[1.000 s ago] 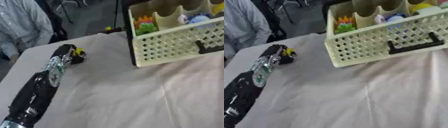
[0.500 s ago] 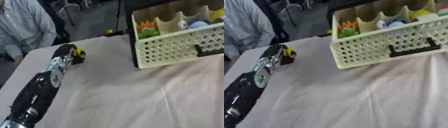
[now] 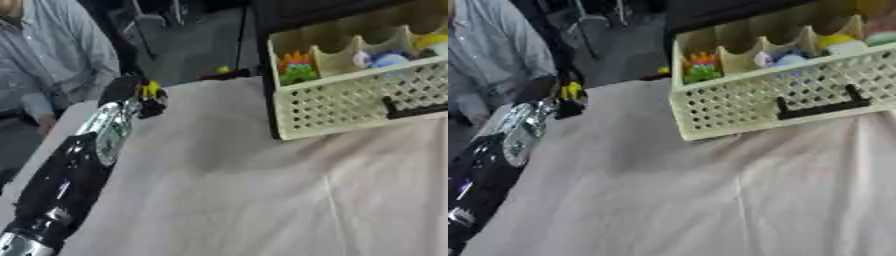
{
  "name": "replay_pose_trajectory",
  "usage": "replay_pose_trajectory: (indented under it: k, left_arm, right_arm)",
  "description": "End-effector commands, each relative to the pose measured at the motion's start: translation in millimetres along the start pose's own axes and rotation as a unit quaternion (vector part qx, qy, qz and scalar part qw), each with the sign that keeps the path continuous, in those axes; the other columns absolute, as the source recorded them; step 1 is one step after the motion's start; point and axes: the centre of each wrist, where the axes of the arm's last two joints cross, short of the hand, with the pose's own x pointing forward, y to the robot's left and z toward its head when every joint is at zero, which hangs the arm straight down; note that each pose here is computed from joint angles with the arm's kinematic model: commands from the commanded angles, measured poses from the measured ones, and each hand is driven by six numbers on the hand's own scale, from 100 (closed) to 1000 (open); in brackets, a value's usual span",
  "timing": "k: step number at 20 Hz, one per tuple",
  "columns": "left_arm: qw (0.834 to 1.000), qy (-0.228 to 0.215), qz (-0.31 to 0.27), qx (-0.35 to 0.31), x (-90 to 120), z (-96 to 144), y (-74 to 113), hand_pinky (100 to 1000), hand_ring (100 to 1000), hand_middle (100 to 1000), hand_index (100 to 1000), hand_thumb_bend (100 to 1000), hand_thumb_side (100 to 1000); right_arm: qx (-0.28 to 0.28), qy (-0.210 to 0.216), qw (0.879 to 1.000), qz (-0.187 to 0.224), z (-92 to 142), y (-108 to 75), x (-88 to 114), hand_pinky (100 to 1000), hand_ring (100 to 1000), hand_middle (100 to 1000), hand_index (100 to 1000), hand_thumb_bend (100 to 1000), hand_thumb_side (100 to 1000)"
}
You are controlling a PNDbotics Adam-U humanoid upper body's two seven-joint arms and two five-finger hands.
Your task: Pick up objects from table and place into drawer.
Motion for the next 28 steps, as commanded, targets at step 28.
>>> replay_pose_trajectory:
  k: [28]
  left_arm:
    - [0.925,-0.332,0.183,0.022,167.8,101.0,94.1,149,387,364,748,100,567]
  right_arm:
    - [0.038,0.035,0.998,-0.043,2.5,8.4,9.1,570,527,599,616,100,741]
